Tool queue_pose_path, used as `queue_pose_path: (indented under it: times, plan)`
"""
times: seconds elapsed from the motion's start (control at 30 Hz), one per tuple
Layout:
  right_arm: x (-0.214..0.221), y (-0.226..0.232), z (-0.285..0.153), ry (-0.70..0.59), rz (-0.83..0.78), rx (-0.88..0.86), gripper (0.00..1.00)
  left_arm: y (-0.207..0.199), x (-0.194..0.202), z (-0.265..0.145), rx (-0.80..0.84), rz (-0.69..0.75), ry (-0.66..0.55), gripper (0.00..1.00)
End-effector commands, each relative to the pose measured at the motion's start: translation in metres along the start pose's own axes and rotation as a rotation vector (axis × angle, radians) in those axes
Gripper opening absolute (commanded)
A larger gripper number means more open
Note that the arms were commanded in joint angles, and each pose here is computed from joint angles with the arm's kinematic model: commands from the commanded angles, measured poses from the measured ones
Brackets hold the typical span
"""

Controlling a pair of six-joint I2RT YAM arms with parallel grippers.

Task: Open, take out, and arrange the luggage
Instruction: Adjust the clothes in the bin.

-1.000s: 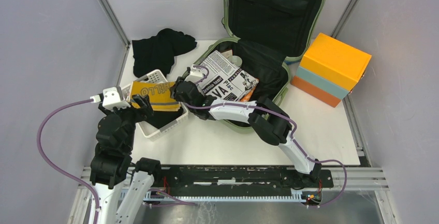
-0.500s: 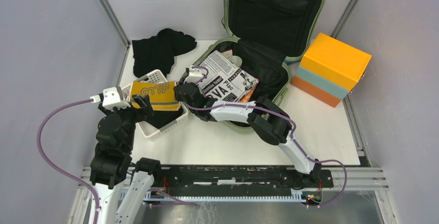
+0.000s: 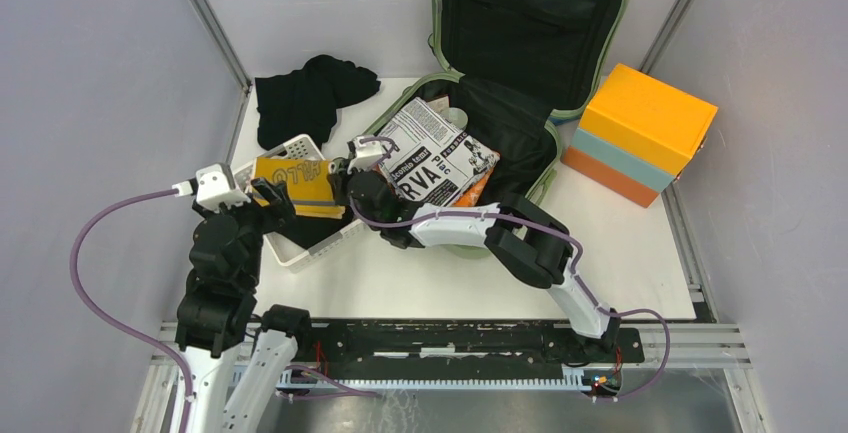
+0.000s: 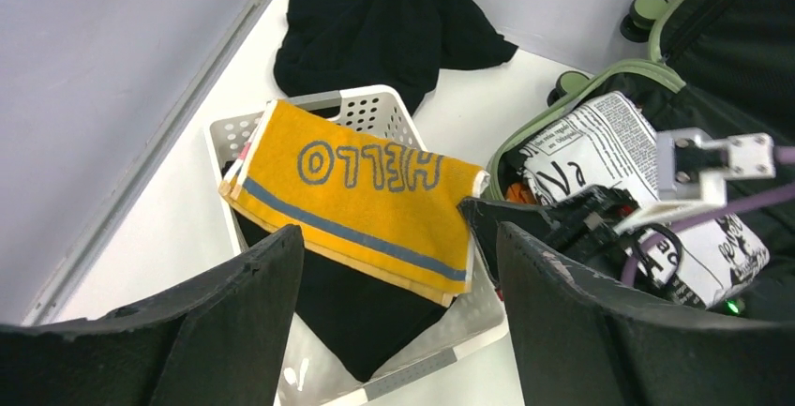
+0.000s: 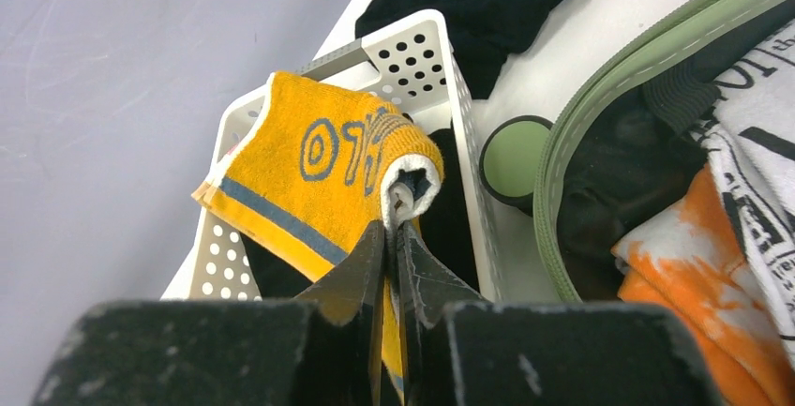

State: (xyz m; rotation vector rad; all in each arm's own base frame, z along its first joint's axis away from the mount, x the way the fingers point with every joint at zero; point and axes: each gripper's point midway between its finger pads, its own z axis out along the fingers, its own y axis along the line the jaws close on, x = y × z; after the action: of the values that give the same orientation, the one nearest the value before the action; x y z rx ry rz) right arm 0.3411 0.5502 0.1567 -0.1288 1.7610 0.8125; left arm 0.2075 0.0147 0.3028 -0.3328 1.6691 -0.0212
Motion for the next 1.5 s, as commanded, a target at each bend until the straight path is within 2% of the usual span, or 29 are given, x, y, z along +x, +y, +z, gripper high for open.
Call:
queue_pose_path:
  times: [0.0, 0.17, 0.27, 0.3, 0.5, 0.67, 0.8, 0.93, 1.03, 1.47]
  plan:
    - [-0.046, 0.02, -0.016, -0.098, 0.027, -0.072, 0.1, 0.001, 0.005, 0.013, -0.07, -0.124, 0.03, 0.81]
    - [-0.038, 0.014, -0.022, -0.089, 0.013, -0.085, 0.1, -0.027, 0.02, 0.039, -0.023, -0.205, 0.144, 0.84]
    - [-0.036, 0.014, -0.022, -0.094, -0.003, -0.091, 0.1, -0.038, 0.032, 0.061, -0.064, -0.295, 0.226, 0.98]
    - [-0.035, 0.014, -0.022, -0.094, -0.008, -0.093, 0.1, -0.036, 0.039, 0.066, -0.109, -0.322, 0.264, 1.0]
    - [-0.029, 0.009, -0.025, -0.096, -0.005, -0.1, 0.1, -0.033, 0.055, 0.095, -0.27, -0.446, 0.391, 1.0]
    - [-0.026, 0.006, -0.029, -0.101, -0.004, -0.11, 0.11, 0.0, 0.08, 0.116, -0.403, -0.603, 0.472, 1.0]
    - [-0.02, 0.004, -0.028, -0.099, -0.013, -0.118, 0.1, 0.006, 0.114, 0.137, -0.416, -0.698, 0.612, 1.0]
    - [-0.02, 0.002, -0.03, -0.113, -0.041, -0.128, 0.11, -0.011, 0.137, 0.154, -0.342, -0.73, 0.761, 1.0]
    - [-0.02, 0.004, -0.032, -0.118, -0.059, -0.147, 0.11, -0.018, 0.146, 0.16, -0.318, -0.738, 0.83, 1.0]
    - [-0.015, 0.013, -0.038, -0.119, -0.14, -0.242, 0.1, -0.024, 0.153, 0.177, -0.305, -0.776, 0.866, 1.0]
